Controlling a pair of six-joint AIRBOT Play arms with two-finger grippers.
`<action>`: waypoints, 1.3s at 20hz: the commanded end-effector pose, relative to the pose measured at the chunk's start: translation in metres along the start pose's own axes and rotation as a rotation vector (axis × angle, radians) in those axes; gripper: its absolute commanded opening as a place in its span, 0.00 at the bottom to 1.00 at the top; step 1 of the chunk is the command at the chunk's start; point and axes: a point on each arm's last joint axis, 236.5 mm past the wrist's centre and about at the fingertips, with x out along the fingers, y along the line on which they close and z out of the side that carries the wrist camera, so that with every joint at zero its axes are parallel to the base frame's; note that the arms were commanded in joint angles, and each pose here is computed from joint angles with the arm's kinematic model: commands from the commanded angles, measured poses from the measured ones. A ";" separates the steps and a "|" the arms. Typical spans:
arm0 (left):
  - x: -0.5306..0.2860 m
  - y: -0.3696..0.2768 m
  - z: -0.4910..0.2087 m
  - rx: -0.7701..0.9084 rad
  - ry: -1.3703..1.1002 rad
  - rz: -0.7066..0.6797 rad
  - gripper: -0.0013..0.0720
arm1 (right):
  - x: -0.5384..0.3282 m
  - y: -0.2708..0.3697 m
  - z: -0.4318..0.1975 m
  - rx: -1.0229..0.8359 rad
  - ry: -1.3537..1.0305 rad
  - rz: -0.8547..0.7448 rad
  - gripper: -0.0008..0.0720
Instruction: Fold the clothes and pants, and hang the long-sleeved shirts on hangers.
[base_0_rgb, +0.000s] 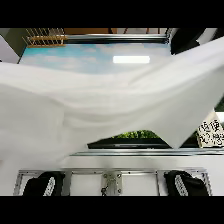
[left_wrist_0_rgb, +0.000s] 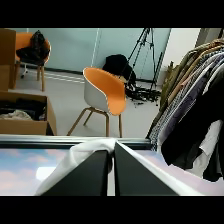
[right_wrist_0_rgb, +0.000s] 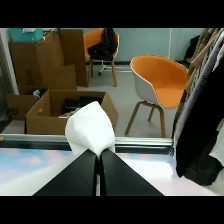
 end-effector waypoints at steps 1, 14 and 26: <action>0.025 0.015 -0.028 -0.080 0.139 0.027 0.03 | 0.000 0.001 -0.015 0.049 0.063 0.004 0.02; 0.272 0.203 -0.429 -0.369 0.983 0.237 0.03 | 0.201 -0.058 -0.400 0.395 1.000 0.025 0.02; 0.262 0.268 -0.477 -0.532 1.018 0.313 0.03 | 0.214 -0.110 -0.461 0.367 1.023 -0.197 0.02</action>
